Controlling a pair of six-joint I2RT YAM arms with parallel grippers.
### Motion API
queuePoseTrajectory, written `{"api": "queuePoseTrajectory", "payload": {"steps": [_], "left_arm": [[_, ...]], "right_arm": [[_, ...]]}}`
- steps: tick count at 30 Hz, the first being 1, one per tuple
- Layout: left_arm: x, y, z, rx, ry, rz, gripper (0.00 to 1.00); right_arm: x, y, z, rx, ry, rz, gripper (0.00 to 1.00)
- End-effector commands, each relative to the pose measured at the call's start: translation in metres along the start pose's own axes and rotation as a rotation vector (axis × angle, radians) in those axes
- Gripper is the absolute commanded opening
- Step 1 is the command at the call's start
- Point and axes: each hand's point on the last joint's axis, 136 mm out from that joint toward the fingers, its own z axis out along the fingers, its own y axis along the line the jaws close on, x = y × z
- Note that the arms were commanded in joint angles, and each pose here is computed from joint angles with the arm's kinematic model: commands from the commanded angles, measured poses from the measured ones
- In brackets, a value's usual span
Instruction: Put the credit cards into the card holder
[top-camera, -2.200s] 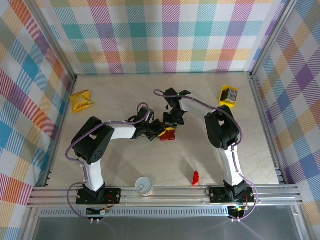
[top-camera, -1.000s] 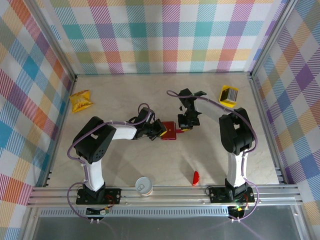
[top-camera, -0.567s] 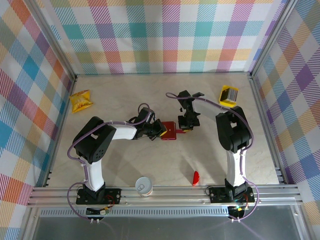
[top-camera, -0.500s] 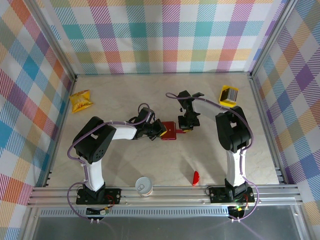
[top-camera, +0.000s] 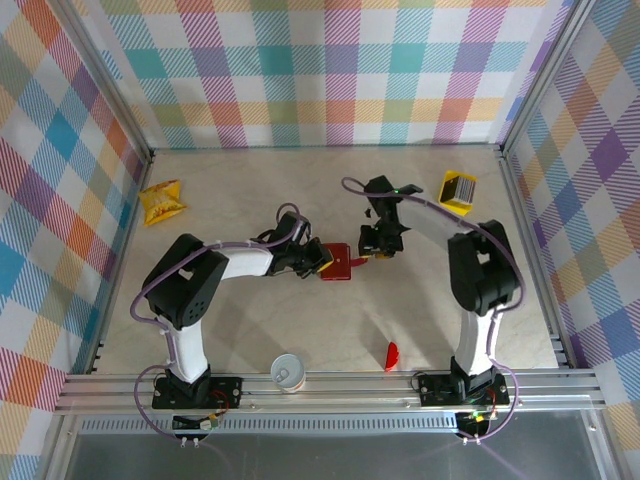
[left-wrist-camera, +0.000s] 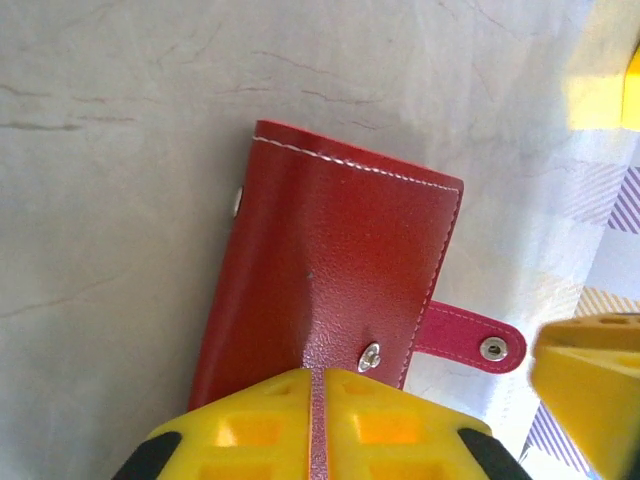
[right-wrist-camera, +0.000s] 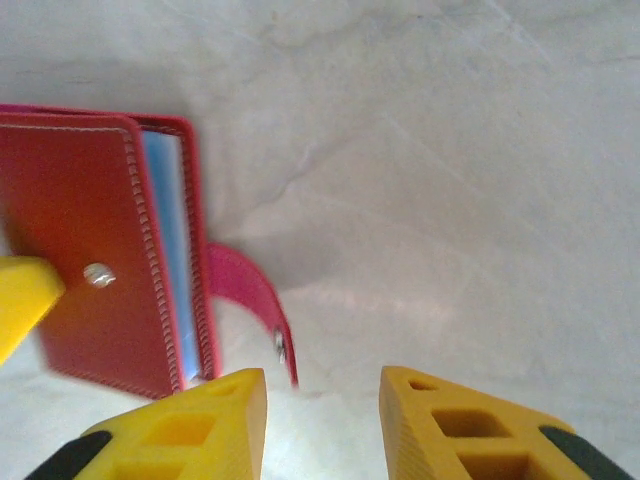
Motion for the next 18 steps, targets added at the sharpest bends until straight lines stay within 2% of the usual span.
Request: {"api": "queuePoseTrajectory", "payload": {"steps": [1,5,8,12,18], "left_arm": [[-0.01,-0.037,-0.025,0.071,-0.013,0.064,0.16],[-0.014,-0.056,-0.048,0.104,-0.042,0.091,0.18],[-0.016,-0.059,-0.066,0.114,-0.071,0.101,0.19],[-0.014,-0.054,-0.09,0.103,-0.11,0.113,0.2],[-0.007,-0.04,-0.119,0.077,-0.178,0.15,0.23]], "right_arm": [[-0.006,0.028,-0.035,-0.215,-0.089,0.057,0.35],[-0.004,0.058,-0.068,-0.41,-0.168,0.027,0.35],[-0.002,0.079,-0.082,-0.529,-0.182,0.014,0.35],[0.0,0.096,-0.081,-0.538,-0.163,-0.007,0.35],[-0.005,0.103,-0.045,-0.432,-0.103,-0.003,0.37]]}}
